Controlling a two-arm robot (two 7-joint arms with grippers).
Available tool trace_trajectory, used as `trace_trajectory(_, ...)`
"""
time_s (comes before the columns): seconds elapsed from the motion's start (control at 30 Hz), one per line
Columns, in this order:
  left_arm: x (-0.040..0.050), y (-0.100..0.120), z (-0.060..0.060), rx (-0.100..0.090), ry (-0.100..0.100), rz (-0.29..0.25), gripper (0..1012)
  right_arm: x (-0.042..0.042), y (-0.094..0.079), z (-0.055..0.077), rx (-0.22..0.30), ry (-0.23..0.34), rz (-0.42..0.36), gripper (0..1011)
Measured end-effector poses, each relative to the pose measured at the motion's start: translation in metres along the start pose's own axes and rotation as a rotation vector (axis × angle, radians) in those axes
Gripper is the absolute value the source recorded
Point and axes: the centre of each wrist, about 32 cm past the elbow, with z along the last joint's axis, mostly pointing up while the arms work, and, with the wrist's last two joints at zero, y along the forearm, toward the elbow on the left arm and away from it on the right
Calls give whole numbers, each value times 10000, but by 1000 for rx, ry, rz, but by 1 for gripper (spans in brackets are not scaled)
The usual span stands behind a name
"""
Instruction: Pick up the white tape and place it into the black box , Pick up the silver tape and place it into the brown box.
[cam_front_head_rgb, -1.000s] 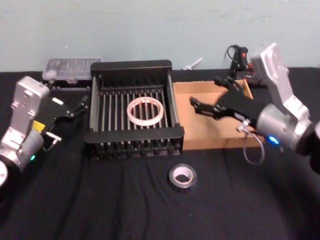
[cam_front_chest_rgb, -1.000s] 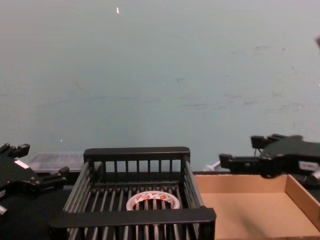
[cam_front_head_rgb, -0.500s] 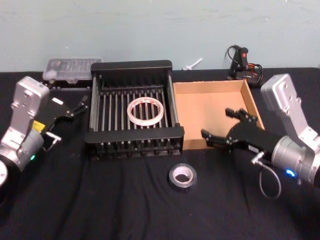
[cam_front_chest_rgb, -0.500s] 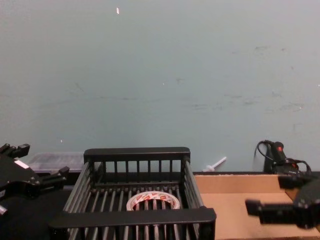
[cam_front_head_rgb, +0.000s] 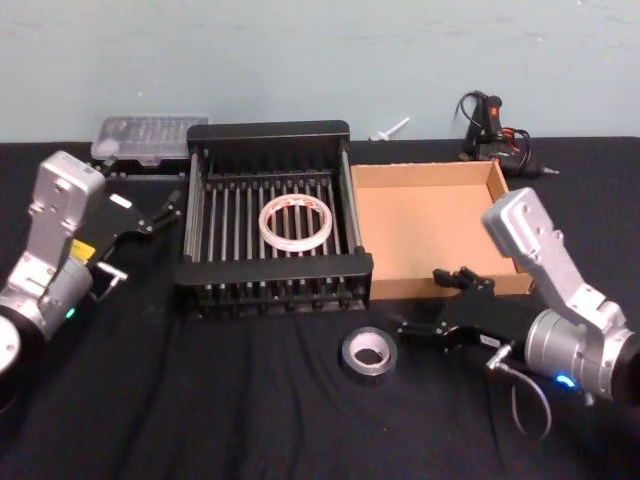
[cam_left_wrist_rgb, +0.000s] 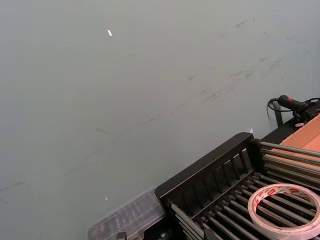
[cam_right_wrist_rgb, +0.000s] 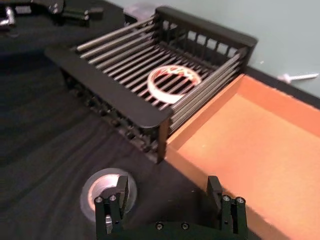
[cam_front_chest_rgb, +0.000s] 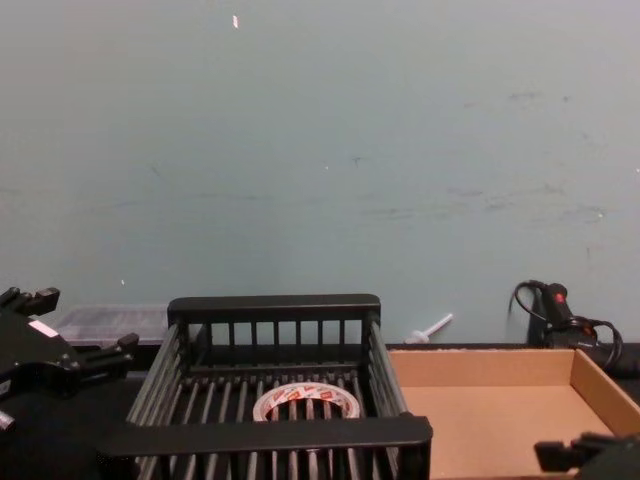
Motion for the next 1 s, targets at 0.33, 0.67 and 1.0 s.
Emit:
trace_trajectory(0.33,0,0,0,0,0,0,1001,-65,106,66,-75,-5,37,1002)
trace_trajectory(0.67,0,0,0,0,0,0,1001,-80,204,97,-104,-9,51,1002)
trace_trajectory(1.0,0,0,0,0,0,0,1001,-84,294,87,-126,-7,59,1003)
